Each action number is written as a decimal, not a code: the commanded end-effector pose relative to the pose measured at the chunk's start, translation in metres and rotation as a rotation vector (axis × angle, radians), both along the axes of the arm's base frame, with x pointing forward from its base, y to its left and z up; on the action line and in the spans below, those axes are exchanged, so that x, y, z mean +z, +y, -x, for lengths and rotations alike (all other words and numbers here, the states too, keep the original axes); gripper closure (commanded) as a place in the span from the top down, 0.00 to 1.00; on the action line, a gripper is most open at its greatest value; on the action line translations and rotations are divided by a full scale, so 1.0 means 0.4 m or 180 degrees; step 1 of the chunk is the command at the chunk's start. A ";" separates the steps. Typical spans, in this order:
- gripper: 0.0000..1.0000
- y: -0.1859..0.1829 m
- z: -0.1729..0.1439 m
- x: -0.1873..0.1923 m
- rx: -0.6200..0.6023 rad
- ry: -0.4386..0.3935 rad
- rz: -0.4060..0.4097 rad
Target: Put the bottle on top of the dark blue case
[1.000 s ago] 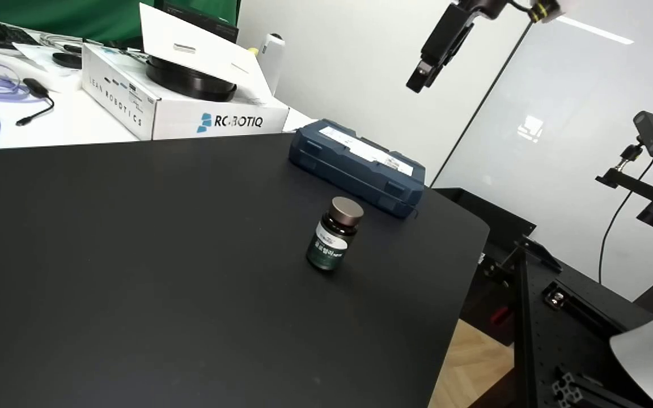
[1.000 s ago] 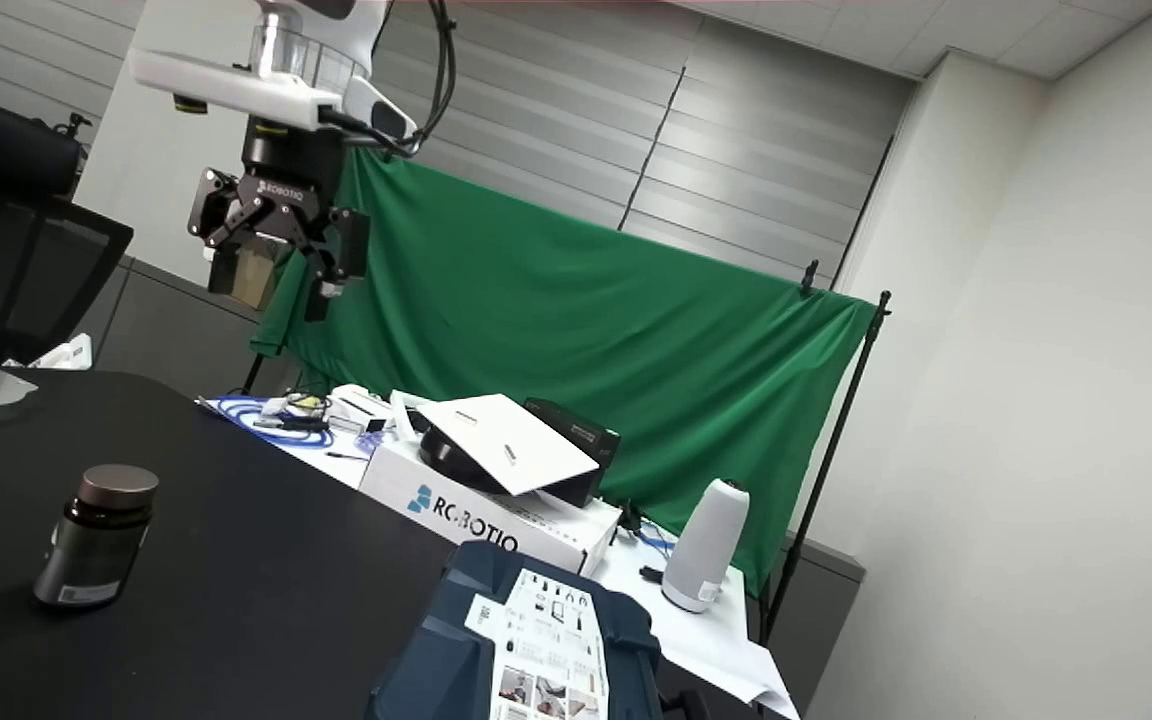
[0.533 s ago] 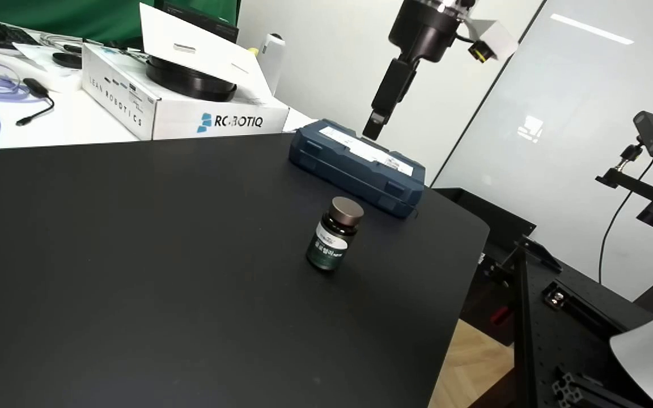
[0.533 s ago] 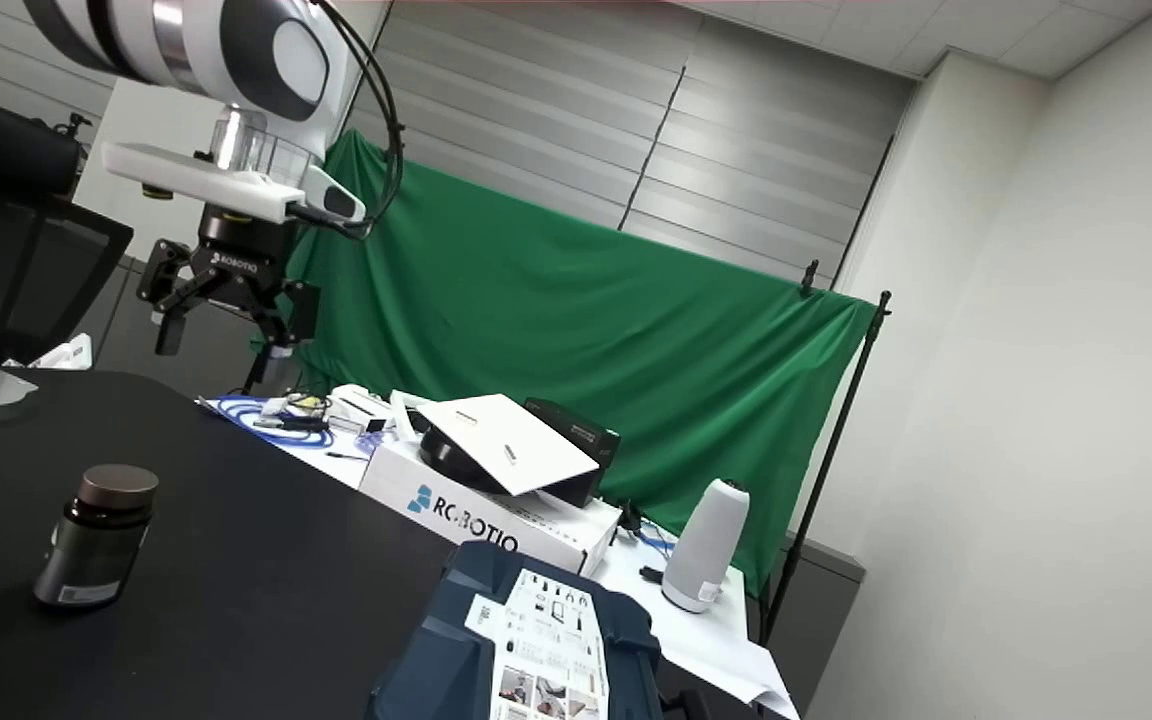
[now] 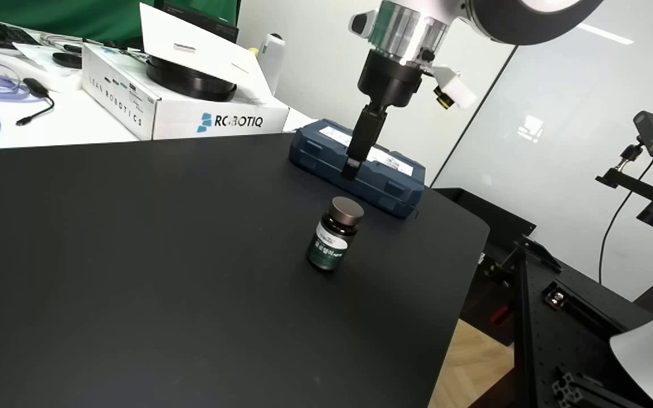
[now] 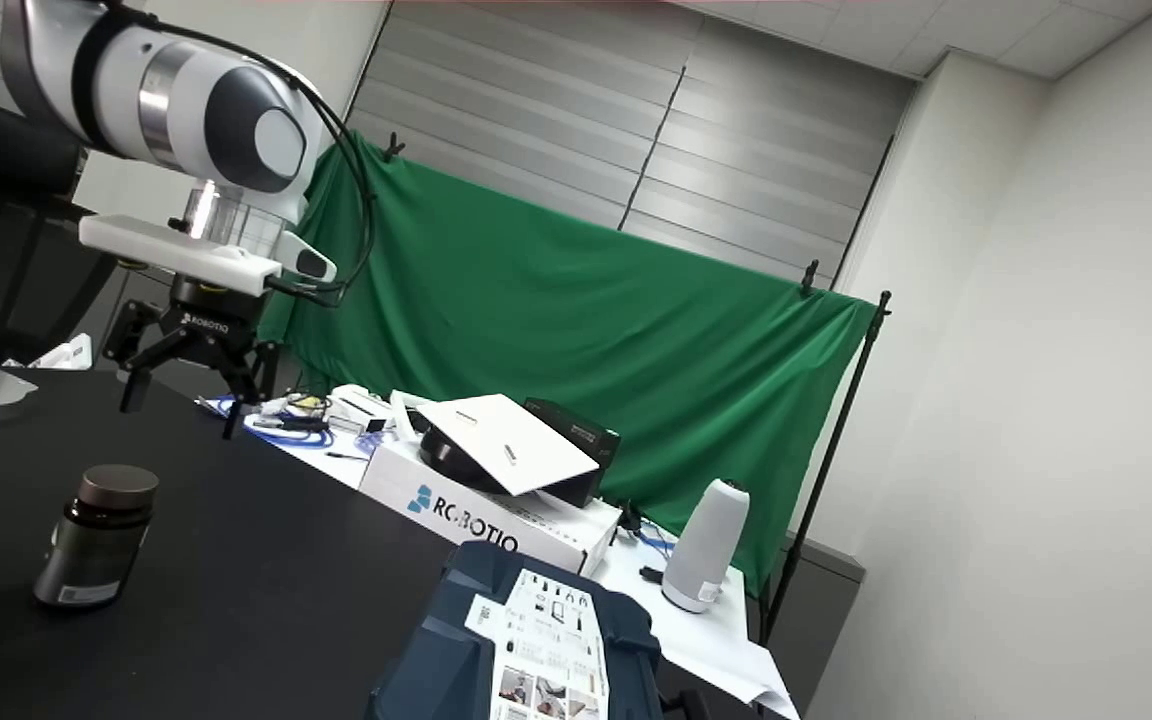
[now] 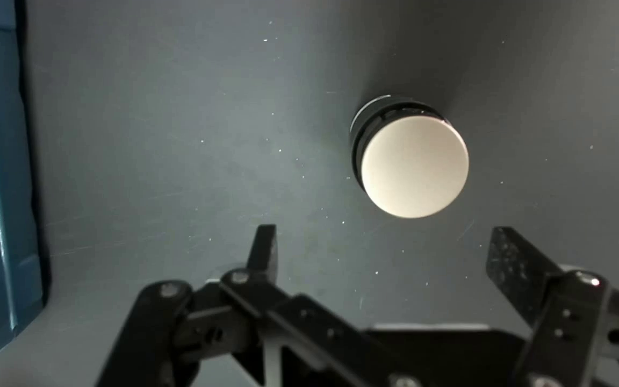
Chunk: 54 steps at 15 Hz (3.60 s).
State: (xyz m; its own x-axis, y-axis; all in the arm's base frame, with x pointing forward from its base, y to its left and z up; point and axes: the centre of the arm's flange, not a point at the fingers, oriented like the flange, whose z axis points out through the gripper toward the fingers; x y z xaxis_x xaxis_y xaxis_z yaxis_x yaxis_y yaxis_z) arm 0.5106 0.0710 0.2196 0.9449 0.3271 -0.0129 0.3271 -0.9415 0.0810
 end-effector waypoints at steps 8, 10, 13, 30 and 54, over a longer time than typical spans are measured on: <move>1.00 0.009 0.009 -0.032 0.0083 0.0130 -0.0055; 1.00 0.009 0.013 -0.044 0.0106 0.0101 -0.0065; 1.00 0.009 0.023 -0.076 0.0115 0.0067 -0.0085; 0.37 0.002 0.036 -0.159 0.0047 0.0124 -0.0225; 0.36 -0.716 0.163 0.284 -0.1522 -0.0373 -0.0048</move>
State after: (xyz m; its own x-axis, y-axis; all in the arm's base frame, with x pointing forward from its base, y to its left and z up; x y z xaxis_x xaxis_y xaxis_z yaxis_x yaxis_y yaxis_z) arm 0.4401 -0.1815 0.3126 0.9908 -0.0594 0.1218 -0.0712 -0.9929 0.0949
